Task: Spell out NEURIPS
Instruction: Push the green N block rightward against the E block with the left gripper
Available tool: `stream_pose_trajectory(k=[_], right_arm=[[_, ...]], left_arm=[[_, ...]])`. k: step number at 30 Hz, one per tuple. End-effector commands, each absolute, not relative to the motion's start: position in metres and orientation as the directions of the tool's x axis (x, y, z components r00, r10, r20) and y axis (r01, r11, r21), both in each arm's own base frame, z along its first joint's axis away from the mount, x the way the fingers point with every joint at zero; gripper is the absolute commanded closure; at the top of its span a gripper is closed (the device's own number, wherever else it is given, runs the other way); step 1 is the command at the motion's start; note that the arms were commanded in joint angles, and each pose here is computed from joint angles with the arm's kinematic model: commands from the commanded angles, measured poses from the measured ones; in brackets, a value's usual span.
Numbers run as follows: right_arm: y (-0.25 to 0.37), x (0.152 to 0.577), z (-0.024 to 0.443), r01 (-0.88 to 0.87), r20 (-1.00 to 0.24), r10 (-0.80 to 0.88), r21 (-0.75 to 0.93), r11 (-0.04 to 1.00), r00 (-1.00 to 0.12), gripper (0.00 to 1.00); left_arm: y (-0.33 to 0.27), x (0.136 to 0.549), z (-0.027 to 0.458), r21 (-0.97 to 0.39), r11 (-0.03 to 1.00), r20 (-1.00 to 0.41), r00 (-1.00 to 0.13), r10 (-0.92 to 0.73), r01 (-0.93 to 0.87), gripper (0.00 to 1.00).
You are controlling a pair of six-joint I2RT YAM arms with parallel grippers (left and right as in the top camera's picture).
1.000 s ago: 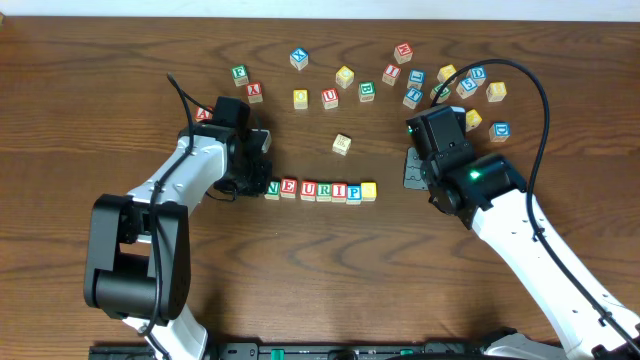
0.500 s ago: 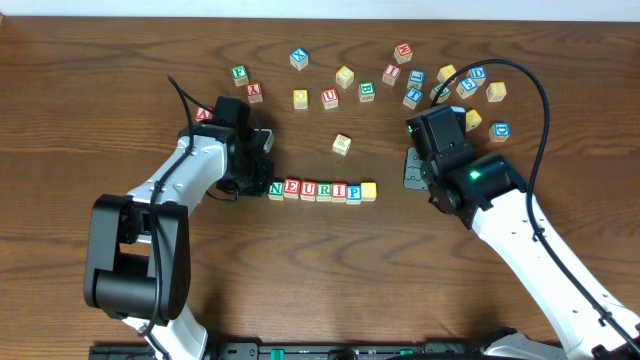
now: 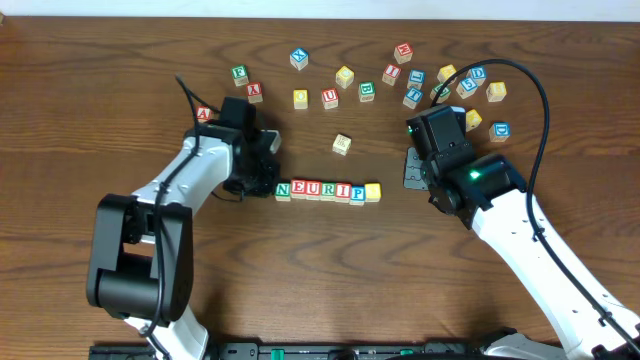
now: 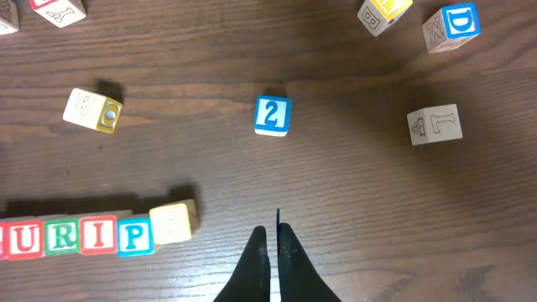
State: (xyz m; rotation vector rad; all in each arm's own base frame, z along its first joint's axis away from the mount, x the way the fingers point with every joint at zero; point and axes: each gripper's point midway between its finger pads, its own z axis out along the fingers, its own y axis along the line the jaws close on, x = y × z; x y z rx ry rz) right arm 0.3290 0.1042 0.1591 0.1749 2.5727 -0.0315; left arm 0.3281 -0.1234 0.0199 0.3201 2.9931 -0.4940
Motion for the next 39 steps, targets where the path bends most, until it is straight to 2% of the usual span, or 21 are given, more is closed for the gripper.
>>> stream_pose_trajectory(k=[1,6,13,20,26,39], right_arm=[[0.102,0.331,0.165,0.138,-0.549,0.123,0.014,0.990,-0.827,0.99],[0.101,0.331,0.165,0.140,-0.550,0.122,0.010,0.990,-0.826,0.99],[0.101,0.331,0.165,0.137,-0.550,0.119,0.008,0.991,-0.827,0.99],[0.101,0.330,0.164,0.137,-0.546,0.118,0.006,0.991,-0.829,0.99],[0.100,0.330,0.164,0.140,-0.546,0.117,-0.002,0.990,-0.830,0.99],[0.101,0.332,0.139,0.139,-0.490,0.100,-0.044,0.989,-0.866,0.99]], left_arm=[[-0.135,0.321,0.018,-0.324,0.914,-0.115,-0.969,0.217,0.243,0.92],[-0.140,0.321,0.017,-0.304,0.915,-0.126,-0.963,0.238,0.266,0.92],[-0.122,0.327,0.012,-0.206,0.951,-0.122,-0.970,0.209,0.231,0.92],[-0.119,0.328,0.011,-0.184,0.956,-0.123,-0.970,0.208,0.228,0.92],[-0.098,0.334,0.009,-0.073,0.988,-0.124,-0.984,0.129,0.139,0.92],[-0.101,0.336,0.014,-0.085,0.987,-0.136,-0.983,0.124,0.136,0.92]])
